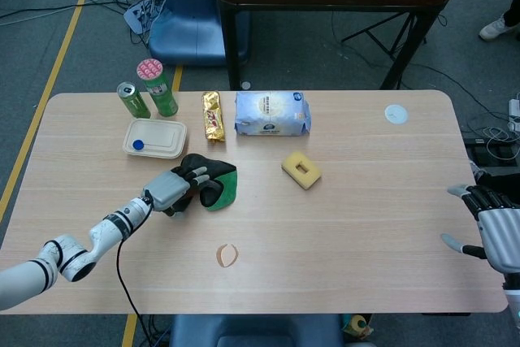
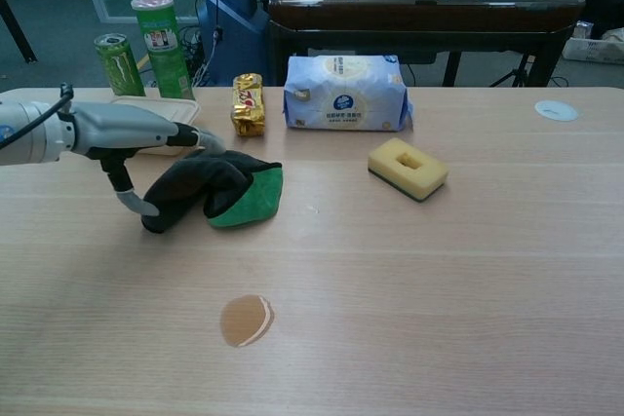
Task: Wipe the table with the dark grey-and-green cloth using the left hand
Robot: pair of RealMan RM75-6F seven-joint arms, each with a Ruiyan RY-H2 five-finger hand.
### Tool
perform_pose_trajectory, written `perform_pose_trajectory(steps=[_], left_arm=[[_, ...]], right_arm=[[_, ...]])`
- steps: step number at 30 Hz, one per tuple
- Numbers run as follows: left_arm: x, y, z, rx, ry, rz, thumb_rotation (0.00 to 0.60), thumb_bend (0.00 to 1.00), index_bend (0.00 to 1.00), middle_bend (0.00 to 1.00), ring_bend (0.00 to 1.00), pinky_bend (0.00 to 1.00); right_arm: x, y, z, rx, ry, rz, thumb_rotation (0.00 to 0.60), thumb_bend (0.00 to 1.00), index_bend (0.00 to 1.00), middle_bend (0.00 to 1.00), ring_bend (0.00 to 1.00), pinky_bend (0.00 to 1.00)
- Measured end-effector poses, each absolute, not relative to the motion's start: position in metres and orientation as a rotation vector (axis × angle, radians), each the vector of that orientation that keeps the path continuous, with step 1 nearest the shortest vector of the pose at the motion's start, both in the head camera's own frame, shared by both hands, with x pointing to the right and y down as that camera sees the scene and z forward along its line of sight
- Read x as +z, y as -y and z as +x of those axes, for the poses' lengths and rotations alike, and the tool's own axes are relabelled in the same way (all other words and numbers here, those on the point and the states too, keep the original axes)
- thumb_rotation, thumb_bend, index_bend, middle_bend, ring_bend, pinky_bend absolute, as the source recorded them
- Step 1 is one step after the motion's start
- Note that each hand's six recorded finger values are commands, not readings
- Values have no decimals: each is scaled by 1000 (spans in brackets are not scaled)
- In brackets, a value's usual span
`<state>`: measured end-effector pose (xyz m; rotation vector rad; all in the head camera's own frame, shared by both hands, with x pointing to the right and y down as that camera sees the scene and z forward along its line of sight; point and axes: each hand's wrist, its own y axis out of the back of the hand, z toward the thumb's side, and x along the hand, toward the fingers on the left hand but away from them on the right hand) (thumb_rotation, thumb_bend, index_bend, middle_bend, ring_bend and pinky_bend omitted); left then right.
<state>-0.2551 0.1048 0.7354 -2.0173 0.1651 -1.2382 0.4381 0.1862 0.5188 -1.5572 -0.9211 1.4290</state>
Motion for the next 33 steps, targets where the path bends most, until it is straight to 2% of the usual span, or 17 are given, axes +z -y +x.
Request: perform_pose_trajectory(steps=[4, 10, 15, 19, 22, 24, 28, 33], left_arm=[[746, -104, -250, -1271, -115, -2007, 600, 202, 56, 0, 0, 96], [758, -106, -257, -1341, -36, -1965, 600, 203, 161, 0, 0, 96], [755, -105, -273, -1383, -56, -1953, 600, 203, 246, 0, 0, 98], [746, -110, -290, -1413, -62, -1953, 600, 203, 292, 14, 76, 104], [739, -118, -302, -1446, -47, -1970, 600, 202, 332, 96, 165, 143], [735, -122, -307, -1459, -40, -1981, 600, 202, 336, 131, 188, 147], [724, -131, -310, -1476, -71, -2028, 600, 203, 326, 136, 190, 155], [710, -122, -302, -1445, -256, -2077, 600, 203, 248, 136, 188, 163]], right_arm=[[519, -187, 440, 1433, 927, -1555, 600, 99, 269, 281, 224, 288], [518, -188, 441, 1434, 934, -1555, 600, 99, 268, 281, 224, 289], [519, -188, 441, 1431, 932, -1559, 600, 99, 268, 281, 224, 289], [519, -187, 439, 1423, 930, -1564, 600, 99, 268, 281, 224, 289], [519, -187, 438, 1416, 930, -1565, 600, 99, 269, 281, 224, 289], [519, -187, 437, 1415, 929, -1566, 600, 99, 269, 281, 224, 289], [518, -188, 437, 1415, 928, -1566, 600, 99, 268, 281, 224, 289], [518, -189, 438, 1418, 931, -1564, 600, 99, 268, 281, 224, 289]])
